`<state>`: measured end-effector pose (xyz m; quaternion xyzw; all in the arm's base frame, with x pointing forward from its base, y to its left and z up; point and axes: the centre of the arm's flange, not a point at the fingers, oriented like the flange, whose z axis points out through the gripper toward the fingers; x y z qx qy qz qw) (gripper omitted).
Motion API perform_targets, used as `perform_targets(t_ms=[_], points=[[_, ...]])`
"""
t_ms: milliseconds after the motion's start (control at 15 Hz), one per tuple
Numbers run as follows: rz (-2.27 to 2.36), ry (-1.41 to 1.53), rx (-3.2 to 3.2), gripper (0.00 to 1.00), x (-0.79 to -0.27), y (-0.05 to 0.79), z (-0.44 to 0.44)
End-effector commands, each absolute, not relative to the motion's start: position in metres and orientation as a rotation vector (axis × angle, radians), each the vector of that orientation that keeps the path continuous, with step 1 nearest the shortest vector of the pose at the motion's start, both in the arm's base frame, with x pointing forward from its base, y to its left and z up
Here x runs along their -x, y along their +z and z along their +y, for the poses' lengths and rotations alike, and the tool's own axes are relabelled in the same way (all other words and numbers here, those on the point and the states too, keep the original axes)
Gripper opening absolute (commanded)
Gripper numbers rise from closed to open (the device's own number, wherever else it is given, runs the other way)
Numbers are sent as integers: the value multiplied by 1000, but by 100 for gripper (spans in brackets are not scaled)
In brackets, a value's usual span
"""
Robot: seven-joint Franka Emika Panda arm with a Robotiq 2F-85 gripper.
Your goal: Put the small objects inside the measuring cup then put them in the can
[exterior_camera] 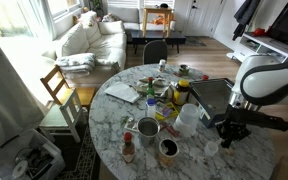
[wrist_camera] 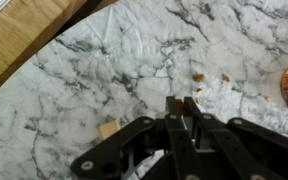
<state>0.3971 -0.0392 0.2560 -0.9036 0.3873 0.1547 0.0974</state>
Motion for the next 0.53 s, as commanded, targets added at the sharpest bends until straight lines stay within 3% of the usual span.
perform_targets(t_ms=[0,467], points=[[1132,482,2680,3,-412,241,-34],[1123,448,2716,3,-428,227,-31]])
